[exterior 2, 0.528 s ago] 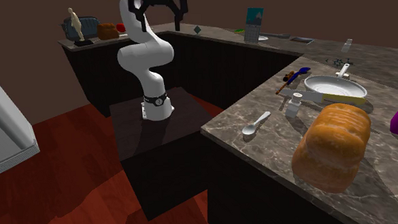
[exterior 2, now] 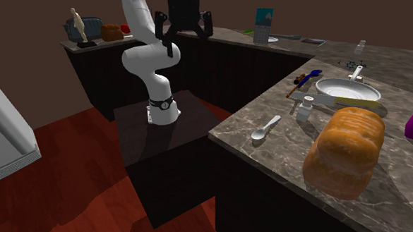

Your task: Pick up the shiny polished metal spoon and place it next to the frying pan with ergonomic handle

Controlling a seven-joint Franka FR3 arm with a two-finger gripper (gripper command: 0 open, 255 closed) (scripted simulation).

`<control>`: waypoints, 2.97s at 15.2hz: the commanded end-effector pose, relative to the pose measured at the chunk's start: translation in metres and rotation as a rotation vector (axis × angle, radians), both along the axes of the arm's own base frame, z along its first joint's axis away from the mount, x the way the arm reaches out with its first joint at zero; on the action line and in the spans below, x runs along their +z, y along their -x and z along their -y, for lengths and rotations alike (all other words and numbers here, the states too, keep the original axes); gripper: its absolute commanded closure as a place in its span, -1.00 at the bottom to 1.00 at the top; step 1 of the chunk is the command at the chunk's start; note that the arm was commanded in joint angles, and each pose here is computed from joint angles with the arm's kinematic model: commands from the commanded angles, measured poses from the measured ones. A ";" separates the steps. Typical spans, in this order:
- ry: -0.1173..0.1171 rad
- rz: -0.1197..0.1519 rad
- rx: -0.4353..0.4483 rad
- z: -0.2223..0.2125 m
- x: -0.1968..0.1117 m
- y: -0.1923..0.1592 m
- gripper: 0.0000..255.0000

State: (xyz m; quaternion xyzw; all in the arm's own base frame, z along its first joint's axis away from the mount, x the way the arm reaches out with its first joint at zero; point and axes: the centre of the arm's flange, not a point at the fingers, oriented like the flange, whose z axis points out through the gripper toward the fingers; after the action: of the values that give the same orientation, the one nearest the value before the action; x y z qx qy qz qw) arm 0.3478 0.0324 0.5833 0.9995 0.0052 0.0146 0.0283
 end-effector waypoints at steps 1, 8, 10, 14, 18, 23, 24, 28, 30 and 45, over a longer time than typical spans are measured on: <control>-0.006 -0.016 0.021 -0.015 -0.018 -0.019 -1.00; -0.025 -0.074 0.095 -0.059 -0.085 -0.071 -1.00; -0.031 -0.090 0.116 -0.072 -0.104 -0.085 -1.00; -0.042 -0.123 0.158 -0.101 -0.143 -0.110 -1.00; -0.053 -0.156 0.200 -0.130 -0.183 -0.133 -1.00; -0.067 -0.197 0.252 -0.168 -0.232 -0.158 -1.00; -0.067 -0.197 0.252 -0.168 -0.237 -0.157 -1.00; -0.067 -0.197 0.252 -0.168 -0.258 -0.154 -1.00; -0.067 -0.197 0.252 -0.168 -0.268 -0.152 -1.00; -0.067 -0.197 0.252 -0.168 -0.271 -0.152 1.00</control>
State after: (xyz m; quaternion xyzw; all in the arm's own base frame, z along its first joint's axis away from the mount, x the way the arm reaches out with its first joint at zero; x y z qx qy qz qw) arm 0.4995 0.2006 0.3122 0.9879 0.1328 -0.0795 -0.0077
